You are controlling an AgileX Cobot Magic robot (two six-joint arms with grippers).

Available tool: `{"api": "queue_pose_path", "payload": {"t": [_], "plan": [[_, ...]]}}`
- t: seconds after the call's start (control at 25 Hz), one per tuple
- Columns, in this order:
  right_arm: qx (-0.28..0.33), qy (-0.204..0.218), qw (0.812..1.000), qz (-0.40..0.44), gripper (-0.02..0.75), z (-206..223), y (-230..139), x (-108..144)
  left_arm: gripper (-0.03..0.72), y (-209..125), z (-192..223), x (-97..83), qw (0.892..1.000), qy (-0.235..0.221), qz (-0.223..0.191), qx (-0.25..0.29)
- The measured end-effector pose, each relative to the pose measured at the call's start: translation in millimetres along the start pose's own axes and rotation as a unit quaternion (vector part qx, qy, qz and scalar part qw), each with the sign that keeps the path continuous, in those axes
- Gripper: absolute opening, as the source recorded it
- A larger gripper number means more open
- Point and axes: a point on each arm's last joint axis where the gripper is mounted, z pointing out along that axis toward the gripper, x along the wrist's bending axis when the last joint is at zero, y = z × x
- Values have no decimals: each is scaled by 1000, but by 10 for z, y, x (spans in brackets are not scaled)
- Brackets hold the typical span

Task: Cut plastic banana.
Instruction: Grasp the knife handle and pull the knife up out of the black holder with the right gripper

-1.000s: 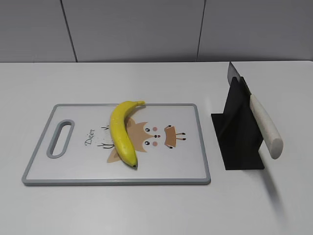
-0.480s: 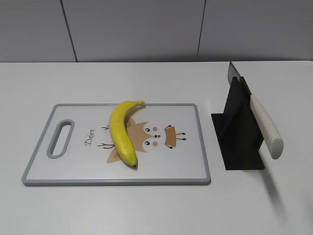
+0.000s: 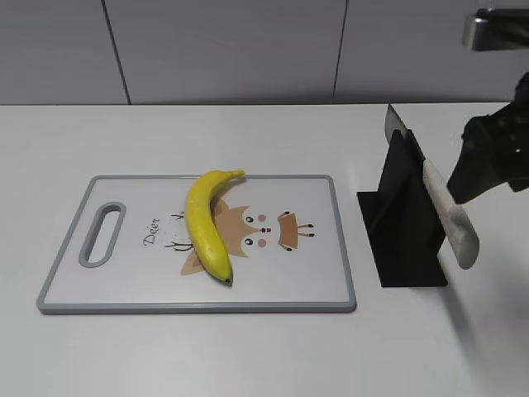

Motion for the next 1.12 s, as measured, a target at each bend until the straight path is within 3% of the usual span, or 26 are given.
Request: {"api": "queue_pose_path", "payload": {"t": [0.28,0.6,0.76,0.88,0.92,1.12], "plan": [[68,2,997,20,541,523,118,-68,532,0,0,0,1000,0,0,0],[106,5,994,32,508,819,144,-100,531,0,0,0,1000,0,0,0],[115,12,992,41,411,891,146,-96,529,0,0,0,1000,0,0,0],[116,14,992,42,237,895,149,-93,522,0,0,0,1000,0,0,0],[117,13,992,41,213,895,147,-95,522,0,0,0,1000,0,0,0],[107,12,994,34,215,848,144,-92,521,0,0,1,1000,0,0,0]]}}
